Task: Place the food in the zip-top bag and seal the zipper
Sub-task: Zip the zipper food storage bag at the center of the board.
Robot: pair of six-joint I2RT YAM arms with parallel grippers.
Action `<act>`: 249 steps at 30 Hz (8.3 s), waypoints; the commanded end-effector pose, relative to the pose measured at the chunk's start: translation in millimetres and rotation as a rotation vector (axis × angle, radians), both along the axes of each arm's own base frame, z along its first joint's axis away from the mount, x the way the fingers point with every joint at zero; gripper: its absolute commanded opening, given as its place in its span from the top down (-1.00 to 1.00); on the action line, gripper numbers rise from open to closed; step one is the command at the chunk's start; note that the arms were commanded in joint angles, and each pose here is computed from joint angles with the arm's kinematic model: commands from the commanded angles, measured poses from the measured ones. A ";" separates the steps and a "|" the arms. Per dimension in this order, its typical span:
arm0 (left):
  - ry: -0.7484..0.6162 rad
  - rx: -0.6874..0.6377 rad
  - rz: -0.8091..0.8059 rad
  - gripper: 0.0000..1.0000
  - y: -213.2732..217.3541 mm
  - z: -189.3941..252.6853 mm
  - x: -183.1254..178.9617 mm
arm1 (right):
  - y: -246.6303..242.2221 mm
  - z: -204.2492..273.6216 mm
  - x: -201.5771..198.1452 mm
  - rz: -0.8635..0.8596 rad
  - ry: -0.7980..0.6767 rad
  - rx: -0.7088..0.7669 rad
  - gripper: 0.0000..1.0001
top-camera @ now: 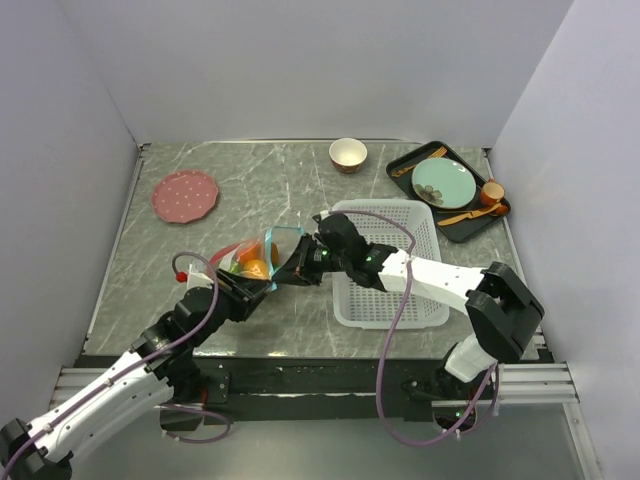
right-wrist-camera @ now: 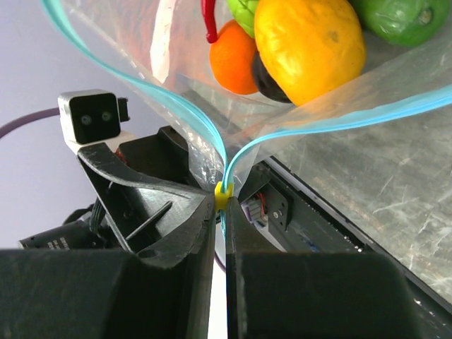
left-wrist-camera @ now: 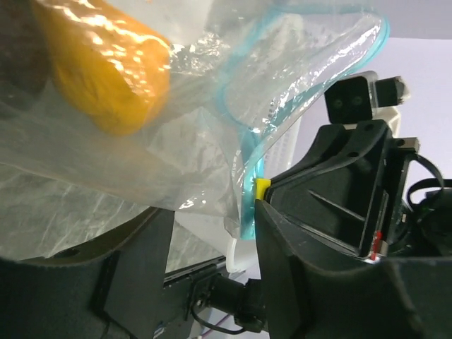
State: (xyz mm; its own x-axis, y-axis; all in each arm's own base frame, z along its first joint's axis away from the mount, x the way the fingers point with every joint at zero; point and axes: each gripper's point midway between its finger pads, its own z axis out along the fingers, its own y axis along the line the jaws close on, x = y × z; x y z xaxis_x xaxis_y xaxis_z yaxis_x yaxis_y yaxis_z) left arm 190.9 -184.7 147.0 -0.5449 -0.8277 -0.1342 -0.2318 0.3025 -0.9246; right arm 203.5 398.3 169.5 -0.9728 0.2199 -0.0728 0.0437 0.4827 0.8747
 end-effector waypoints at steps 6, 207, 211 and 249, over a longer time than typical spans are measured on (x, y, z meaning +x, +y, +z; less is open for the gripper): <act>-0.045 -0.126 0.031 0.18 -4.6 18.3 6.6 | -0.5 13.8 -4.7 -0.057 -0.001 0.077 0.85; -0.101 -0.041 -0.470 0.98 -47.6 11.4 -58.1 | -92.4 -7.6 108.8 -0.554 -0.028 0.025 1.00; -0.102 -0.047 -0.456 0.98 -45.3 13.1 -57.7 | -92.7 -7.1 110.9 -0.547 -0.032 0.025 1.00; -0.296 0.355 0.179 -0.99 59.1 169.1 34.2 | -36.7 116.1 93.2 0.118 -0.671 -0.280 0.86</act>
